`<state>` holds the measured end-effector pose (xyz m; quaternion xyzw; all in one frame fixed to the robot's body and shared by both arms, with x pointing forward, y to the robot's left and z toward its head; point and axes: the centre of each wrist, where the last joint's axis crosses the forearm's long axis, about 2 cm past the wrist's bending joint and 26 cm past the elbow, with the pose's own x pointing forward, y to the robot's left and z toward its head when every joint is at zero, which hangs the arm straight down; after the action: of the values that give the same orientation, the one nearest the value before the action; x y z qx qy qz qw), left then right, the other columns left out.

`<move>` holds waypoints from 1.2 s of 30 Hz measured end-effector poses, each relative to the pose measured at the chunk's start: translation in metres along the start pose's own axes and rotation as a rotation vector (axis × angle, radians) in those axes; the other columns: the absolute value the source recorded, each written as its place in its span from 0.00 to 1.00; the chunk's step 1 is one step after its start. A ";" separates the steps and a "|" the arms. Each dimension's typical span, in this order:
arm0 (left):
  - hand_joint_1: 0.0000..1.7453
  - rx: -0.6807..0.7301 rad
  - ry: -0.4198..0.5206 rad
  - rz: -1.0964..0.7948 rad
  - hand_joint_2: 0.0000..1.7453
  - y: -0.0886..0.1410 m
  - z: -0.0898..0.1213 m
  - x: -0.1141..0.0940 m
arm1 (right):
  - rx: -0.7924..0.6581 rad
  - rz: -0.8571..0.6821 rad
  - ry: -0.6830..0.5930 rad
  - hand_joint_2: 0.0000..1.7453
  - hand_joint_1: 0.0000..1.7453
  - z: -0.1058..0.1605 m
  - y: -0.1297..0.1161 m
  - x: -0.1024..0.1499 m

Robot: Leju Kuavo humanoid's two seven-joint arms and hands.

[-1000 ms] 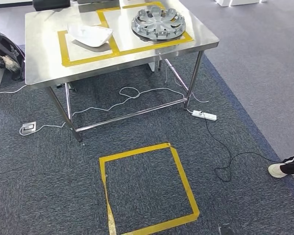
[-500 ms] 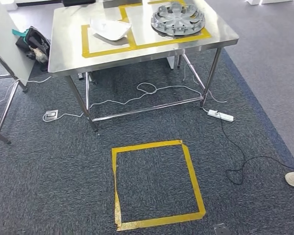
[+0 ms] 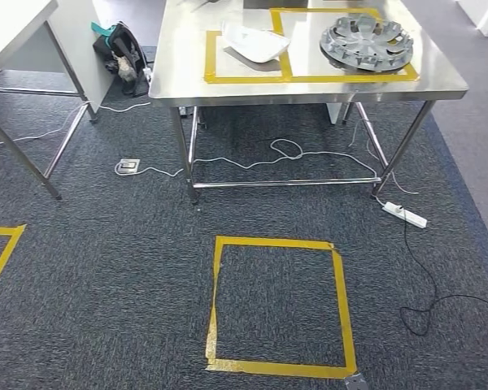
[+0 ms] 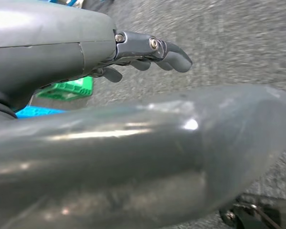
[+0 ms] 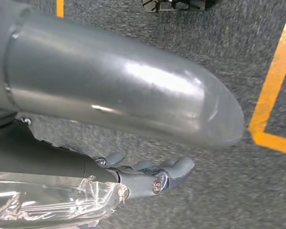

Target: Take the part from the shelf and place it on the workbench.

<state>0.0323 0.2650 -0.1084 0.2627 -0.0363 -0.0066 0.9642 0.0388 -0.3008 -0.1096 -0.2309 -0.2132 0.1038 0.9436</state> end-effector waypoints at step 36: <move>0.00 0.002 -0.015 -0.032 0.00 -0.003 0.002 0.002 | 0.049 0.073 0.082 0.00 0.00 0.004 0.006 -0.004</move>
<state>0.0342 0.2614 -0.1080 0.2642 -0.0391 -0.0238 0.9634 0.0328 -0.2947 -0.1105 -0.2194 -0.1634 0.1337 0.9525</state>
